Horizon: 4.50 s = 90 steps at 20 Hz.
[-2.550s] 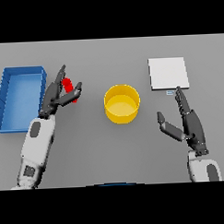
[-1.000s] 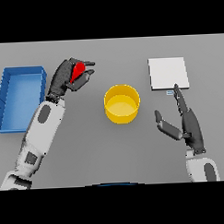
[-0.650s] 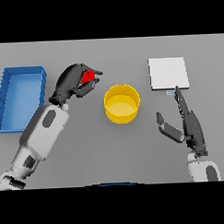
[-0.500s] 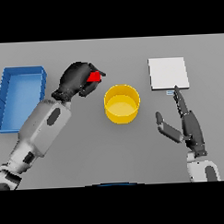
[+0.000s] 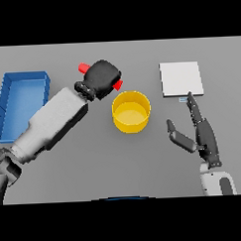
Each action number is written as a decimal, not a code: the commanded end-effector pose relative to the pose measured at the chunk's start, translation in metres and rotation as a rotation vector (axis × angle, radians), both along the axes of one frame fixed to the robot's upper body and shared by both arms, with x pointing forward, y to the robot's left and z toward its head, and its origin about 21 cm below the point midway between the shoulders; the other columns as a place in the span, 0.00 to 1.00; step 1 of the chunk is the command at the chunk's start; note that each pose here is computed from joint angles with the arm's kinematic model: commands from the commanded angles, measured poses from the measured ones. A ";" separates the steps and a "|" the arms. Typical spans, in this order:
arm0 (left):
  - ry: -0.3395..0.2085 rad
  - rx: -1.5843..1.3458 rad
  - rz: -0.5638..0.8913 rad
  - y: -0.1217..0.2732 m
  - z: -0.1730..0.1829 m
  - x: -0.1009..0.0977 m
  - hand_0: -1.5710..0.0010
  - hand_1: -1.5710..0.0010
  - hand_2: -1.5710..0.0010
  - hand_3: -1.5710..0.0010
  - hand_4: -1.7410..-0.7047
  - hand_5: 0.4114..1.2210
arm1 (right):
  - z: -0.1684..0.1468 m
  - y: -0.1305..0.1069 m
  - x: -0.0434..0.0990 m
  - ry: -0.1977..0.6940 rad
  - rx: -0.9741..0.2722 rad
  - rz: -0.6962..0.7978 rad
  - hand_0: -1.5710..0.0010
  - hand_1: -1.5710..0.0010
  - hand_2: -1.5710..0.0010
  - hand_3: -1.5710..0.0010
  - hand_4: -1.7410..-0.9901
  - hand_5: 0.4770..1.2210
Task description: Pick up the red beaker and tilt it to pour out 1 green nut into yellow bowl. Pick up the yellow bowl and place it on the metallic measuring scale.
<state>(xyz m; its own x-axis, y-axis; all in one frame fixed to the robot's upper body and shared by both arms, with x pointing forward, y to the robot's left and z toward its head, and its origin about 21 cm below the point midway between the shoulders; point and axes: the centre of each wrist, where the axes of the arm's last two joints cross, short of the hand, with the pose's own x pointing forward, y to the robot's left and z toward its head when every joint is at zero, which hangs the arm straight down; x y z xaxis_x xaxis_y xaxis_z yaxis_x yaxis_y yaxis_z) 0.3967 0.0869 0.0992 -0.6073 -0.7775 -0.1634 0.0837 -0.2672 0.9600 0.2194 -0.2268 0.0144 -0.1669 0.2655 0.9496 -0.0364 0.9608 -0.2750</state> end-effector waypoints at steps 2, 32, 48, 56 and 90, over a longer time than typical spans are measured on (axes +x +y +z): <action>-0.001 0.101 -0.045 -0.010 0.003 0.002 0.00 0.00 0.00 0.00 0.07 0.99 | -0.002 0.004 0.001 0.004 0.001 -0.004 1.00 1.00 1.00 1.00 0.67 0.26; -0.414 0.974 -0.396 -0.086 0.051 0.011 0.00 0.00 0.00 0.00 0.02 1.00 | -0.004 0.004 0.003 -0.015 -0.006 -0.037 1.00 1.00 1.00 1.00 0.78 0.22; -0.280 -0.239 0.530 0.103 0.241 0.090 0.00 0.00 0.00 0.09 0.00 1.00 | -0.003 0.007 0.008 -0.053 -0.007 0.000 1.00 1.00 1.00 1.00 0.84 0.20; -0.146 -0.725 1.033 0.223 0.152 0.085 0.00 0.00 0.00 0.02 0.00 1.00 | -0.003 0.005 0.008 -0.042 0.045 0.057 1.00 1.00 1.00 1.00 0.79 0.25; 0.353 -0.874 1.162 0.246 -0.002 -0.047 0.87 0.88 0.89 0.91 0.98 0.29 | -0.006 0.006 0.012 -0.031 -0.019 0.061 1.00 1.00 1.00 1.00 0.77 0.28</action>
